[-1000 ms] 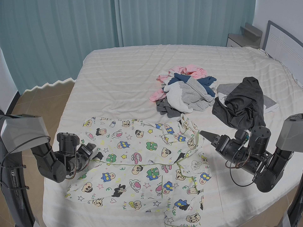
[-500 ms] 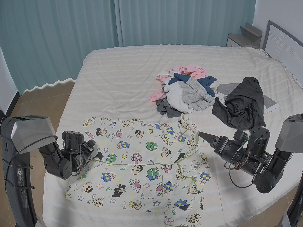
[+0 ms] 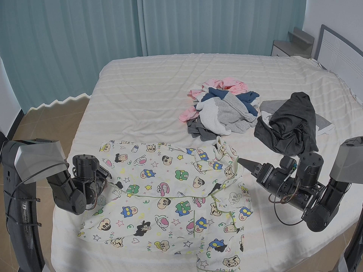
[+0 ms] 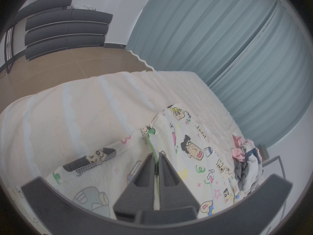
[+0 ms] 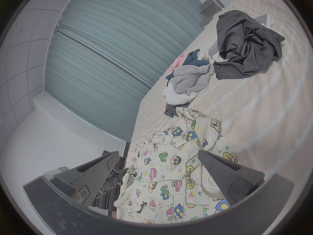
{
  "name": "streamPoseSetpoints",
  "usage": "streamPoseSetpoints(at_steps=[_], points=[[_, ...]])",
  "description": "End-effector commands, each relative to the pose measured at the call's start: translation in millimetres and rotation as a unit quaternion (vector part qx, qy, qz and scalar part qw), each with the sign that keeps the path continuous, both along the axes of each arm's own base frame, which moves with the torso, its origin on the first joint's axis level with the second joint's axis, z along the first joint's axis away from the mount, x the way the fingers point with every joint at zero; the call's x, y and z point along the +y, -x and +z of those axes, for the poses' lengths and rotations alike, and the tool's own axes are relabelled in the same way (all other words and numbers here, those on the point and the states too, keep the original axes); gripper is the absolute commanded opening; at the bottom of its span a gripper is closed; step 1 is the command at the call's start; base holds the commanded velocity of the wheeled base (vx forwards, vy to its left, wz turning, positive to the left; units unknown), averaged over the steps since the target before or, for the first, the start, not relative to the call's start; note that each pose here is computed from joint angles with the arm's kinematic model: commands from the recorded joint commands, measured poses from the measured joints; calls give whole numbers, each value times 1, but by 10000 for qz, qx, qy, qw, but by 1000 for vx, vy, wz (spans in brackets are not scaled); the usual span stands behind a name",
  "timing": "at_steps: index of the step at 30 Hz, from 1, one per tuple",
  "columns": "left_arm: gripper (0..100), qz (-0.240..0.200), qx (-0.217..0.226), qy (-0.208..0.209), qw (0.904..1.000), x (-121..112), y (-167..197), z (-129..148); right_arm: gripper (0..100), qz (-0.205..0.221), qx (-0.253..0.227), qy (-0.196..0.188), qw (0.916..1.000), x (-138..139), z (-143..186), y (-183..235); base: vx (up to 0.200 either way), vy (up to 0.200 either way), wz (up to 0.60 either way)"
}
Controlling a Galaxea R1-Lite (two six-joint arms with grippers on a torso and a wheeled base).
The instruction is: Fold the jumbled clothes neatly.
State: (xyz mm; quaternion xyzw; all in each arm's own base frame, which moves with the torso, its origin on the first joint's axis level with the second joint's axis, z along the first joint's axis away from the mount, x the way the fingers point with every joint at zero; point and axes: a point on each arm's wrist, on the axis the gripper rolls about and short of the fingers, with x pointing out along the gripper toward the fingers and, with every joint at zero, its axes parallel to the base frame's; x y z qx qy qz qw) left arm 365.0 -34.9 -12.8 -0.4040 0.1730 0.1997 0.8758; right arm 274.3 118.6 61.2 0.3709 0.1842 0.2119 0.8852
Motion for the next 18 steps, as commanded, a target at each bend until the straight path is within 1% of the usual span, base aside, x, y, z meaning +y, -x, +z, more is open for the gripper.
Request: streamPoseSetpoints(at_steps=[1, 9, 18], points=[[0, 164, -216, -23, 9996, 8, -1, 4, 100, 4, -7, 1, 10000, 2, 0, 1, 0, 0, 0], [0, 474, -784, -87, 9958, 23, -6, 14, 100, 4, -7, 1, 10000, 2, 0, 1, 0, 0, 0], [0, 403, -690, -229, 9965, 24, -7, 6, 100, 4, -7, 1, 10000, 2, 0, 1, 0, 0, 0]])
